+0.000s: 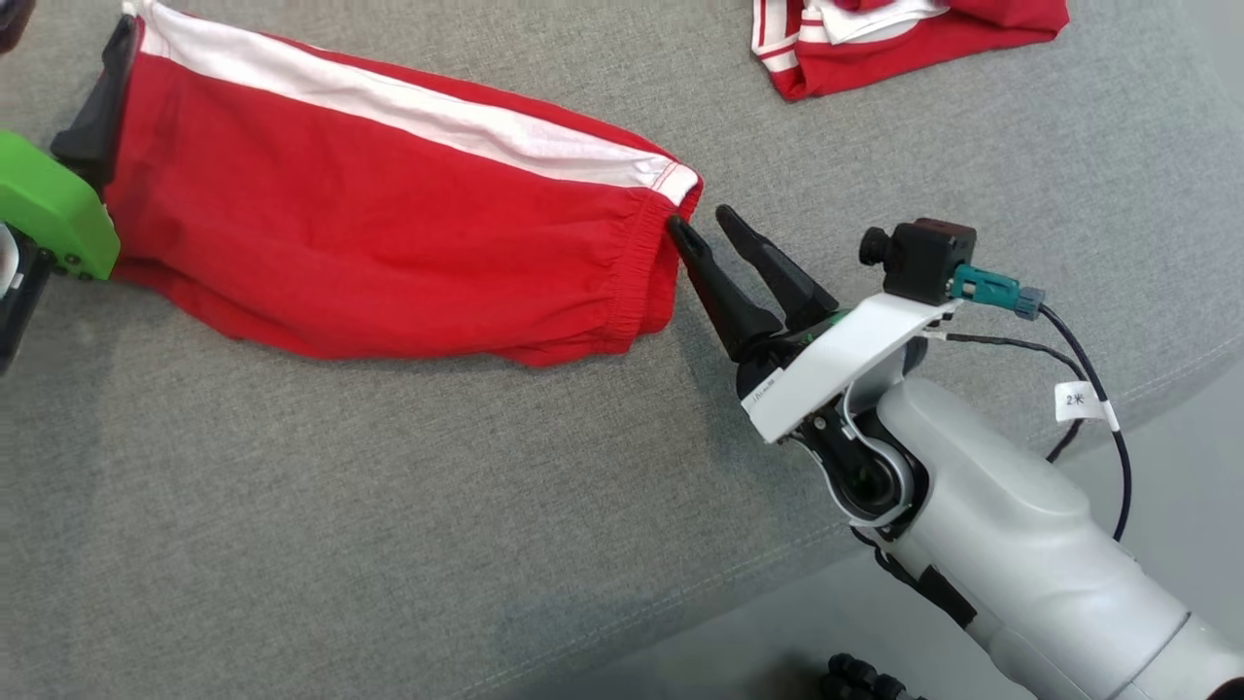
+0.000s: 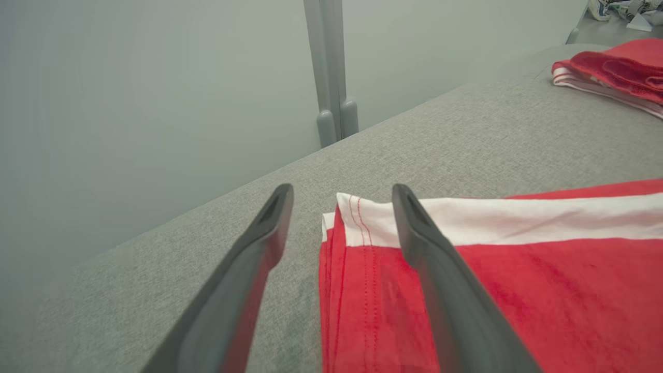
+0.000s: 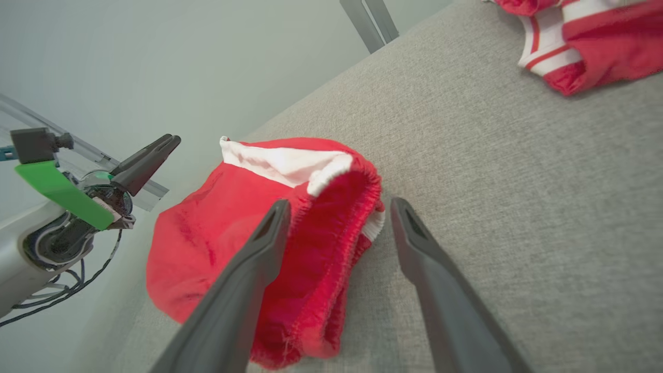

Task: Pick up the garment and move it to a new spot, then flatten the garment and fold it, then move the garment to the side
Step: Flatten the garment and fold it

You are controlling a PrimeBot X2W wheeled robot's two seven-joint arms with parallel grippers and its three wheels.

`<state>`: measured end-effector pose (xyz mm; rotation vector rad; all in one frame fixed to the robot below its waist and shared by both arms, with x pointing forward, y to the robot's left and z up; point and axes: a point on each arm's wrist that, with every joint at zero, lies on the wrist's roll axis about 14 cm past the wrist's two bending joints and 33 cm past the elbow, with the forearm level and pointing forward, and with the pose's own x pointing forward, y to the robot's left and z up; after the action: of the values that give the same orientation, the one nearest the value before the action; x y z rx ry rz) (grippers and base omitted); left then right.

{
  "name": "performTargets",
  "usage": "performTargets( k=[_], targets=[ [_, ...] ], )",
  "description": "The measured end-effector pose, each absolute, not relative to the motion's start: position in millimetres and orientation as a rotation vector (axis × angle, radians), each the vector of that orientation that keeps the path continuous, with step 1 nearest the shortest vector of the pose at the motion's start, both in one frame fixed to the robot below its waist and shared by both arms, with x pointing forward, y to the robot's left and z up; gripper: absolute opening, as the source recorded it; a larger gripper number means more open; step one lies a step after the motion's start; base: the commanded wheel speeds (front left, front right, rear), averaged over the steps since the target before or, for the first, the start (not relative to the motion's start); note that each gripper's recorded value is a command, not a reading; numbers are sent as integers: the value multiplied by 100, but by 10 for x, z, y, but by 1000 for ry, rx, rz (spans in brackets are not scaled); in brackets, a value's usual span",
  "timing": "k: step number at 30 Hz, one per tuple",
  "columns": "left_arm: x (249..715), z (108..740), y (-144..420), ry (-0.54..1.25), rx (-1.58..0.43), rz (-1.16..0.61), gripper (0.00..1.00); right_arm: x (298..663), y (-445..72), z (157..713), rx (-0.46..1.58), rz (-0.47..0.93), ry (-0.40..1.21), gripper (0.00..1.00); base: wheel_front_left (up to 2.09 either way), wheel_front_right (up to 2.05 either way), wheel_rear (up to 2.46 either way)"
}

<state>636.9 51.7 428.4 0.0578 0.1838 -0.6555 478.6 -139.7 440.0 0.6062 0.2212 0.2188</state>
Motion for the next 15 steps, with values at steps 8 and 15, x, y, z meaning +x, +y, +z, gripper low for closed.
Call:
performTargets(
  k=[8, 15],
  targets=[
    [6093, 4523, 761, 121, 37, -584, 100, 4637, -1550, 4579, 549, 209, 167, 100, 0, 0, 0],
    [5764, 4598, 882, 91, 3, -525, 100, 4527, -1560, 4907, 528, 204, 40, 100, 0, 0, 0]
  ],
)
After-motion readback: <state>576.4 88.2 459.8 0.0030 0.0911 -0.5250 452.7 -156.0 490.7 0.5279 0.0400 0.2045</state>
